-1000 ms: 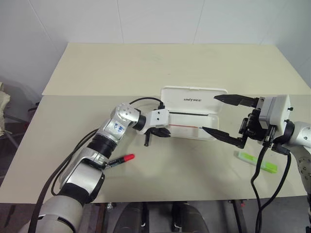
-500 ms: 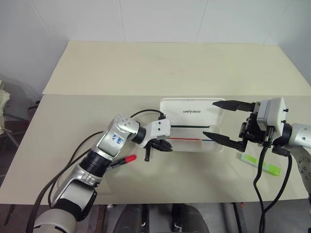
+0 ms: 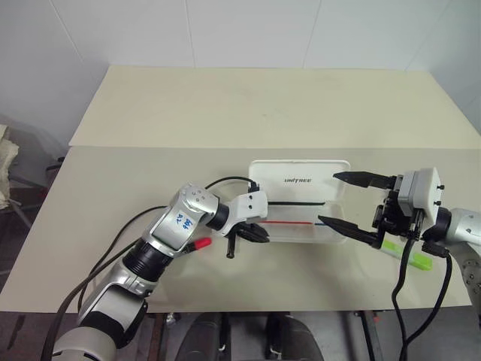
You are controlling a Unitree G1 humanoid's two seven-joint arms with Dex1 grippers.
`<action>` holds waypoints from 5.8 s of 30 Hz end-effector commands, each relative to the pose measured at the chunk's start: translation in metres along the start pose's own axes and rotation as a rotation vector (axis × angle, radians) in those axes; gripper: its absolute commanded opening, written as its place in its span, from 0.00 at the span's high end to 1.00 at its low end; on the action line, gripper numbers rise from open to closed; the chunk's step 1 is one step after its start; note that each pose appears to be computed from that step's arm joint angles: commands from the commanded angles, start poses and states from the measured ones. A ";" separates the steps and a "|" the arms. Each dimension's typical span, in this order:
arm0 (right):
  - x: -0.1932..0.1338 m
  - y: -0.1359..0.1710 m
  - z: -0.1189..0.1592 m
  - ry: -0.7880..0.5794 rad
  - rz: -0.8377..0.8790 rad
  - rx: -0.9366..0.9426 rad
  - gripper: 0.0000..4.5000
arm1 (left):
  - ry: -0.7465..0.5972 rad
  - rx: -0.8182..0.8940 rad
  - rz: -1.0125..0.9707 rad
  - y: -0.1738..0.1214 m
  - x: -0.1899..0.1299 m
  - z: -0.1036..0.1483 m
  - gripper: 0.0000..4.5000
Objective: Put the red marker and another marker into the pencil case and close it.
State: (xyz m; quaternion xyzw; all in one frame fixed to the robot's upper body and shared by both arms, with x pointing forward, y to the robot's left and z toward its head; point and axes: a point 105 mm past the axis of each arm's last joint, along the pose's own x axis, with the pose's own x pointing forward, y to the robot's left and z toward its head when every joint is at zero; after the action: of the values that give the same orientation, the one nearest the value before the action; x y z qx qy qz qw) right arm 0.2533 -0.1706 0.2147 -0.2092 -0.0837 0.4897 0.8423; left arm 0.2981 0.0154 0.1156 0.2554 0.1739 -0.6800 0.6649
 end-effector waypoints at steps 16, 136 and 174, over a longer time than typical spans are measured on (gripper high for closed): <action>0.007 0.006 0.008 -0.047 -0.002 -0.002 0.00 | -0.258 0.012 -0.015 -0.010 0.004 0.037 0.15; -0.066 0.001 -0.055 0.227 -0.074 0.024 0.00 | -0.369 0.216 0.184 0.027 0.010 0.042 0.86; -0.080 0.032 -0.037 0.236 -0.212 0.176 0.00 | -0.643 0.178 0.152 -0.004 0.000 0.070 0.01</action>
State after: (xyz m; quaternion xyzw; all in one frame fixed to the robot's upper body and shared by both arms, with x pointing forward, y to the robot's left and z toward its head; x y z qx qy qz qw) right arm 0.2050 -0.2353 0.1607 -0.1744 0.0540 0.3845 0.9049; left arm 0.2941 -0.0284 0.1583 0.1076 -0.0965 -0.6855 0.7136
